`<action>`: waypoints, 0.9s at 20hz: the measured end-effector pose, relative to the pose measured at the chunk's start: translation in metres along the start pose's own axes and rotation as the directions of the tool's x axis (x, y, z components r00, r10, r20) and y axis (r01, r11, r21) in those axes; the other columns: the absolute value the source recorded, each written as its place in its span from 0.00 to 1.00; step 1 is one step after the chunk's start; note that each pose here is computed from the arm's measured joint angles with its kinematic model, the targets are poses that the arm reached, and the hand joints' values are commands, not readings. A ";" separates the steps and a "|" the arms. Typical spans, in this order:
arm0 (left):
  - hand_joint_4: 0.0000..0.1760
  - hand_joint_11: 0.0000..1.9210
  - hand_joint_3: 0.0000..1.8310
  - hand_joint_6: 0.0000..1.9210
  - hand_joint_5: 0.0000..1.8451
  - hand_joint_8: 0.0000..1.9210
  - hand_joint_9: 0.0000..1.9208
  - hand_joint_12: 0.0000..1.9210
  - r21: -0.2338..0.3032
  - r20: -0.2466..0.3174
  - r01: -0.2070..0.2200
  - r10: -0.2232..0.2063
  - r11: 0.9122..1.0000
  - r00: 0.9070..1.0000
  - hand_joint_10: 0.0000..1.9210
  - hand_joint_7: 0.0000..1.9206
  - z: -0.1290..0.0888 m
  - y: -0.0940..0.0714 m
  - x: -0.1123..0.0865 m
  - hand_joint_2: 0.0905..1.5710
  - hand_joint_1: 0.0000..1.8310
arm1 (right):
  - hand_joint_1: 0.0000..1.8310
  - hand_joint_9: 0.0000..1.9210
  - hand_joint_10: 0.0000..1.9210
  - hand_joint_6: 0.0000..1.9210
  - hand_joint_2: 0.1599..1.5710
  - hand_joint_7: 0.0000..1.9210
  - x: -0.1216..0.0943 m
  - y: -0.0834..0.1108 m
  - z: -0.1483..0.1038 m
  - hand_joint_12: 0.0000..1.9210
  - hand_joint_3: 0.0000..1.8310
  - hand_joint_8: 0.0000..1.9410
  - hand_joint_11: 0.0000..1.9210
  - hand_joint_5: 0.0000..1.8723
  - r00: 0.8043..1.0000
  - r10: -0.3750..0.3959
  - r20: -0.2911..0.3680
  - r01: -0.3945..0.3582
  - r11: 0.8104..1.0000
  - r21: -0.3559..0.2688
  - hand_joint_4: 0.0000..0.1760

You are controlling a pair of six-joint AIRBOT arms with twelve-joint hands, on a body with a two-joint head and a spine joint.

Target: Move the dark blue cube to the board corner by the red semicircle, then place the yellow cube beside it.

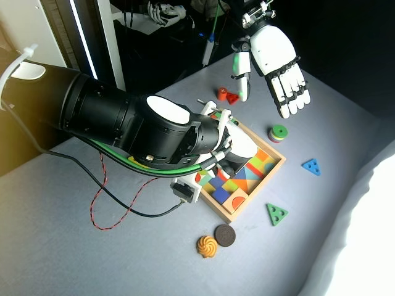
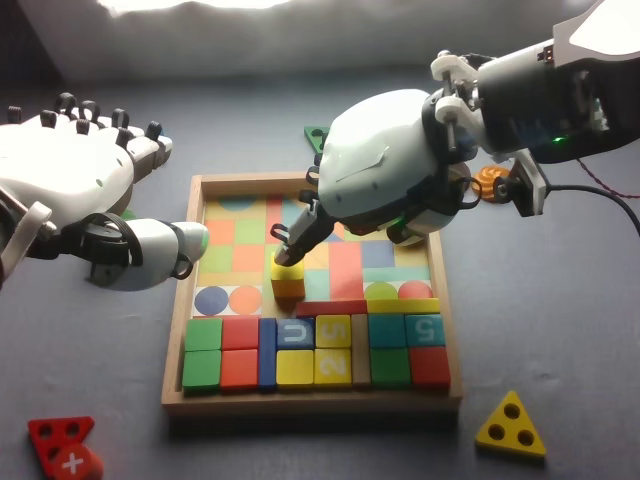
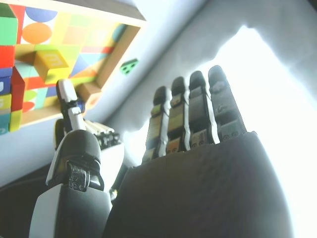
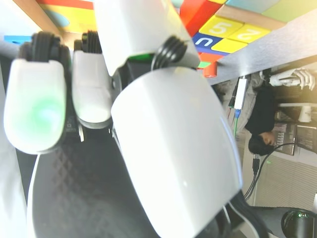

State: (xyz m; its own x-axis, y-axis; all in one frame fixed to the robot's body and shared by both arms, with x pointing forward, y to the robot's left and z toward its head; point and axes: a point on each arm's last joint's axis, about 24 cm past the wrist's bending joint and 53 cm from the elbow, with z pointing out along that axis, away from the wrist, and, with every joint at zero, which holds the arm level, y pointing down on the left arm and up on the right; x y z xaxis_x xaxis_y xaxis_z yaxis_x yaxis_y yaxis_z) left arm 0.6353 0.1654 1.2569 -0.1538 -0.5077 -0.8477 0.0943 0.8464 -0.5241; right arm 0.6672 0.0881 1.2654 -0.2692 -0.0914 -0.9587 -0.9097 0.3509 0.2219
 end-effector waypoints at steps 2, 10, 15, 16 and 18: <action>0.00 0.01 0.00 0.00 0.06 0.00 0.03 0.01 0.000 0.000 0.000 0.000 1.000 1.000 0.00 0.06 0.000 0.000 0.000 0.84 0.00 | 1.00 0.83 1.00 0.00 0.76 0.75 0.000 0.002 0.002 1.00 0.00 1.00 0.88 0.24 1.000 0.000 0.001 0.000 1.000 -0.002 0.00; 0.00 0.02 0.00 0.01 0.07 0.01 0.04 0.01 -0.002 0.002 -0.001 0.001 1.000 1.000 0.01 0.07 0.000 0.001 -0.001 0.84 0.00 | 1.00 0.82 1.00 0.01 0.76 0.74 0.002 0.000 0.004 1.00 0.00 1.00 0.88 0.27 1.000 0.007 0.001 -0.007 1.000 0.004 0.00; 0.00 0.00 0.00 0.00 0.05 0.00 0.03 0.01 -0.001 0.002 -0.001 0.001 1.000 1.000 0.00 0.05 0.000 0.001 -0.001 0.84 0.00 | 1.00 0.82 1.00 0.00 0.76 0.74 0.006 -0.001 0.005 1.00 0.00 1.00 0.87 0.26 1.000 0.026 0.000 -0.026 1.000 0.006 0.00; 0.00 0.00 0.00 0.00 0.05 0.00 0.03 0.00 -0.002 0.002 -0.001 0.001 1.000 1.000 0.00 0.06 0.000 0.001 -0.001 0.84 0.00 | 1.00 0.82 1.00 0.01 0.75 0.74 0.006 -0.002 0.004 1.00 0.00 1.00 0.87 0.28 1.000 0.026 0.001 -0.026 1.000 0.008 0.00; 0.00 0.01 0.00 0.00 0.05 0.00 0.03 0.01 -0.001 0.002 -0.002 0.002 1.000 1.000 0.00 0.06 0.000 0.001 -0.001 0.84 0.00 | 1.00 0.82 1.00 0.00 0.76 0.74 0.006 -0.002 0.004 1.00 0.00 1.00 0.87 0.26 1.000 0.026 0.002 -0.026 1.000 0.010 0.00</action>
State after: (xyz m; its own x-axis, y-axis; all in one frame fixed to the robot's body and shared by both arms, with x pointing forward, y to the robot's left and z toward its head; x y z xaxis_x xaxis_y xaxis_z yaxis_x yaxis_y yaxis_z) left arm 0.6359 0.1662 1.2572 -0.1515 -0.5067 -0.8487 0.0936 0.8474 -0.5226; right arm 0.6691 0.0909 1.2583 -0.2922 -0.0805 -0.9530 -0.8992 0.3625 0.2451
